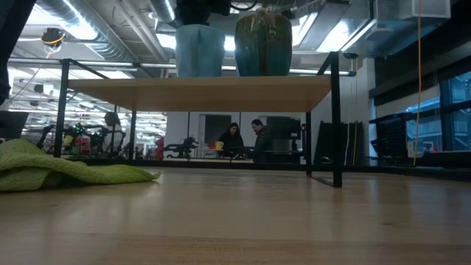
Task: Stack small to large cups/mugs on shelf
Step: Put the blue mug on the shelf, then put the dark blue mug on the shelf
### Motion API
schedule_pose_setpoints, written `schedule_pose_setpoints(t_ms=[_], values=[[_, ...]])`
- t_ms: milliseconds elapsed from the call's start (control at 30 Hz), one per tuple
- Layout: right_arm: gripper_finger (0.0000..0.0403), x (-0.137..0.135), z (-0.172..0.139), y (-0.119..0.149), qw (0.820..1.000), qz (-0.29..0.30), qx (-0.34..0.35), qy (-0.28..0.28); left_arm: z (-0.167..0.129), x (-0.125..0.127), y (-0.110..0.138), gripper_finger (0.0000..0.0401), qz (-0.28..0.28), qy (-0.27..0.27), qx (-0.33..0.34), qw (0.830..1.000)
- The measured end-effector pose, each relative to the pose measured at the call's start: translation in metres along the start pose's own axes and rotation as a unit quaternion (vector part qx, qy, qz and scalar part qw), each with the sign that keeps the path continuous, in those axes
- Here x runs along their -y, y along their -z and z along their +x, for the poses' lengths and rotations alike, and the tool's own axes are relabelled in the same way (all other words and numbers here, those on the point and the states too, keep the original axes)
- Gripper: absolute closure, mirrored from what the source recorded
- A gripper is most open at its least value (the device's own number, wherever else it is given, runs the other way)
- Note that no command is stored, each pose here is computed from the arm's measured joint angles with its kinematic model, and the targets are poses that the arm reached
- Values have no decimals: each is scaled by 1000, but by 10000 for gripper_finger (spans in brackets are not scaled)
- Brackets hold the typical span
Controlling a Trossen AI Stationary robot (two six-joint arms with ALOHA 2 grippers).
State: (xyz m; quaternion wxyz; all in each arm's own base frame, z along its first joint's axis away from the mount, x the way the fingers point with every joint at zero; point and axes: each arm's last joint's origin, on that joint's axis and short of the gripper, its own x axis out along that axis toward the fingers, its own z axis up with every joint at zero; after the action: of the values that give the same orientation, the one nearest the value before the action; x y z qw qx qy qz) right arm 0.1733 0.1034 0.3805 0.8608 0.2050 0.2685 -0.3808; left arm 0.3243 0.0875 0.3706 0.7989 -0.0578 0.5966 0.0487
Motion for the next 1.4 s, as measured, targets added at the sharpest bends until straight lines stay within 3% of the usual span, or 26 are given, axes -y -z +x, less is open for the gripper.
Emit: schedule_pose_setpoints(t_ms=[833, 1200, 1400], values=[[202, 8, -4, -5, 1000, 5, 1, -9, 0, 6, 1, 360, 12, -21, -8, 1000], [202, 8, -4, -5, 1000, 5, 0, -10, -27, 9, -3, 360, 15, -32, 35, 999], [202, 8, -4, -5, 1000, 5, -1, -10, -31, 13, 5, 360, -1, -26, 10, 1000]])
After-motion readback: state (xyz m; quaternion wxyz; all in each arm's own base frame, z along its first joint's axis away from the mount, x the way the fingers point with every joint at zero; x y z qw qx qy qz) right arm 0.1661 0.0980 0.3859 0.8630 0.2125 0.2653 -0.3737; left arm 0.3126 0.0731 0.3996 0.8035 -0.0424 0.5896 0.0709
